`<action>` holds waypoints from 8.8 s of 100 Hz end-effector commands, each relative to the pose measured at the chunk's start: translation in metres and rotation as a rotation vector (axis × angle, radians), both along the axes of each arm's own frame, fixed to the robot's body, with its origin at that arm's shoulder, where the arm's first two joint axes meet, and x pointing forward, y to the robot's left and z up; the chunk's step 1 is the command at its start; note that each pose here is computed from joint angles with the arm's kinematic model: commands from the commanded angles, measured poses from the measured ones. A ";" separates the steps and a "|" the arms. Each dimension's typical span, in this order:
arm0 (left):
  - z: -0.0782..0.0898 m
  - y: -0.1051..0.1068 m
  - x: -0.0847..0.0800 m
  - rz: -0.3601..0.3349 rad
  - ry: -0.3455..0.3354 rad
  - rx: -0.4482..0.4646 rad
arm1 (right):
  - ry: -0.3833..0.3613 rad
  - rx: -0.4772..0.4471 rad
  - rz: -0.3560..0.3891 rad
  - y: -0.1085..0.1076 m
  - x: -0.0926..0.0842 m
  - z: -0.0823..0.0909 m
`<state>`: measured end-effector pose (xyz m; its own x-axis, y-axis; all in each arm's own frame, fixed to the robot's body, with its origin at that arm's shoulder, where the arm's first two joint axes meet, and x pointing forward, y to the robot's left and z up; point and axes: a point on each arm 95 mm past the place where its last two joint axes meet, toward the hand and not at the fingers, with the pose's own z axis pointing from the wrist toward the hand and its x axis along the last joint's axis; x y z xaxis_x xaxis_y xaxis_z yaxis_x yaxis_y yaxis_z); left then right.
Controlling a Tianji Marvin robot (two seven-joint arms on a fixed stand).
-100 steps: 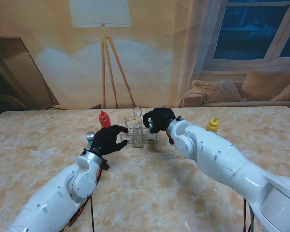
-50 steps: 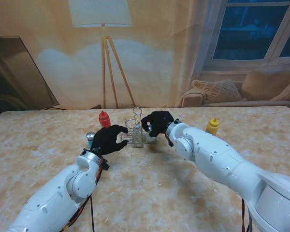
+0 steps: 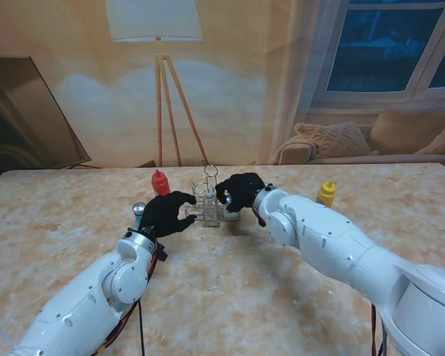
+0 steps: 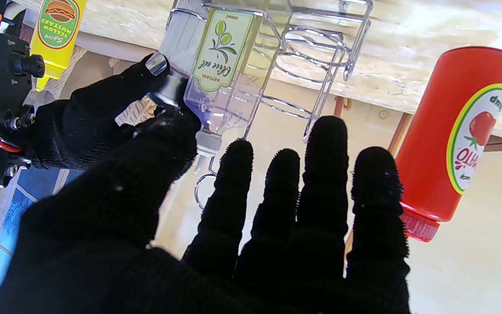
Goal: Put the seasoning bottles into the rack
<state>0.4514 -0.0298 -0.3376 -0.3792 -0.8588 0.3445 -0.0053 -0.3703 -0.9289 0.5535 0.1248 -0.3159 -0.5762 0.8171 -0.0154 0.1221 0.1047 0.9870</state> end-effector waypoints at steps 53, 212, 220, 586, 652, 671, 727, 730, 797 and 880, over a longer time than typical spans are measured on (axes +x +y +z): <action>-0.001 -0.002 -0.001 -0.007 0.011 0.002 | -0.009 0.009 0.010 -0.004 -0.007 0.008; -0.003 -0.006 -0.001 -0.016 0.024 0.002 | -0.045 0.123 -0.174 -0.082 -0.058 -0.012; -0.003 -0.007 -0.001 -0.018 0.027 0.002 | -0.045 0.124 -0.169 -0.083 -0.059 -0.012; 0.012 0.116 0.014 -0.052 0.091 0.433 | -0.044 0.078 -0.201 -0.090 -0.050 -0.016; 0.009 0.115 0.018 -0.040 0.074 0.431 | -0.041 0.070 -0.203 -0.092 -0.050 -0.017; 0.008 0.115 0.022 -0.042 0.090 0.440 | -0.041 0.066 -0.201 -0.093 -0.050 -0.017; 0.011 0.112 0.028 -0.056 0.136 0.434 | -0.043 0.059 -0.204 -0.096 -0.051 -0.017; 0.011 0.112 0.028 -0.056 0.135 0.434 | -0.043 0.059 -0.204 -0.096 -0.051 -0.017; 0.010 0.107 0.031 -0.055 0.116 0.426 | -0.036 0.059 -0.204 -0.098 -0.051 -0.018; 0.042 0.093 0.013 -0.176 0.129 0.389 | -0.046 0.067 -0.210 -0.101 -0.053 -0.017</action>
<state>0.4664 0.0683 -0.2998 -0.4844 -0.8728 0.0594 -0.1617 0.0225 -0.9866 0.5050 0.0209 -0.3281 -0.3831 0.9236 0.0173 0.0700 0.0103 0.9975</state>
